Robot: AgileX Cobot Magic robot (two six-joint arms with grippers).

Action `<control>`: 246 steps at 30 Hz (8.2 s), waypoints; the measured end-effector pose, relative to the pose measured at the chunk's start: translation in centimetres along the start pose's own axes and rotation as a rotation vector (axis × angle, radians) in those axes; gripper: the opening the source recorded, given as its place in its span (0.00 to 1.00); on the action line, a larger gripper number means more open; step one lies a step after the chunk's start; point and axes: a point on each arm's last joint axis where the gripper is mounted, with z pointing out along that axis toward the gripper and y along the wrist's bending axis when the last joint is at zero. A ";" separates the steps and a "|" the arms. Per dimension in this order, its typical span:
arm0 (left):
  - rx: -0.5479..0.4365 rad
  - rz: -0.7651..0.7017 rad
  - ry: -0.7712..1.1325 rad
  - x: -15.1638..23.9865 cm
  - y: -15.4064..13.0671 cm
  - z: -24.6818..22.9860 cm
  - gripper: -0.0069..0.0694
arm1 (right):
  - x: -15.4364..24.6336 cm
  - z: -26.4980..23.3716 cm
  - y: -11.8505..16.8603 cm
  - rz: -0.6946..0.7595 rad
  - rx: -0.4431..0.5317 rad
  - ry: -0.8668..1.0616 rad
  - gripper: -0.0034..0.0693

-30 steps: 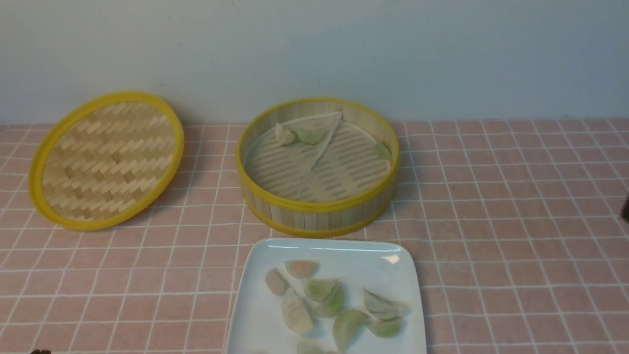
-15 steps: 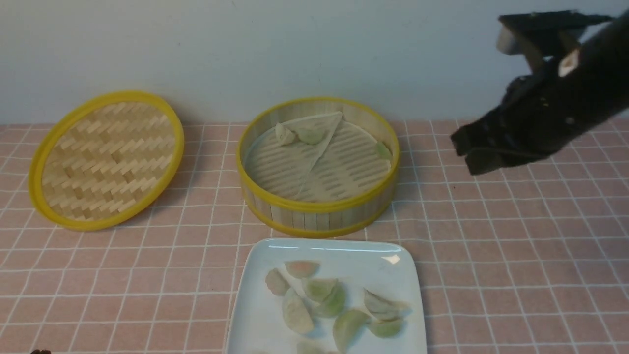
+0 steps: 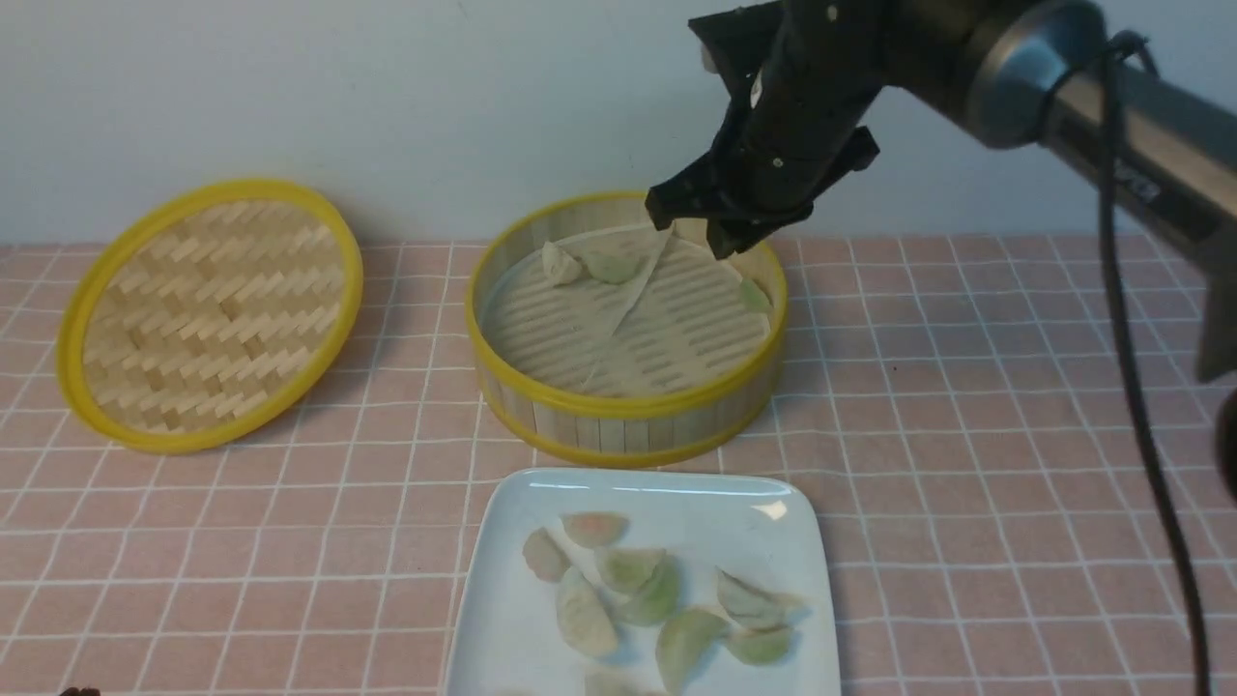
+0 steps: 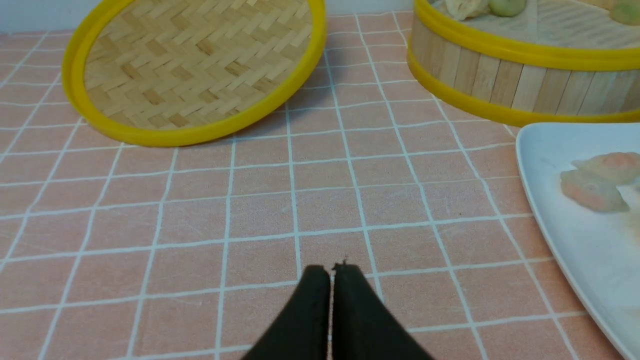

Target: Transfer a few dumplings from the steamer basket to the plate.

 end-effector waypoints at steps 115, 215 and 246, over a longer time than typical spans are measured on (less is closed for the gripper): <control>0.000 0.000 0.001 0.0 0.0 0.0 0.08 | -0.6 -3.1 1.3 -0.010 -0.170 -0.050 0.33; 0.000 0.000 0.002 0.0 0.0 0.0 0.08 | 43.3 -12.4 -7.0 0.311 0.292 -0.911 0.03; 0.000 0.000 0.002 0.0 0.0 0.0 0.08 | 43.8 -12.0 -7.1 0.331 0.318 -0.862 0.03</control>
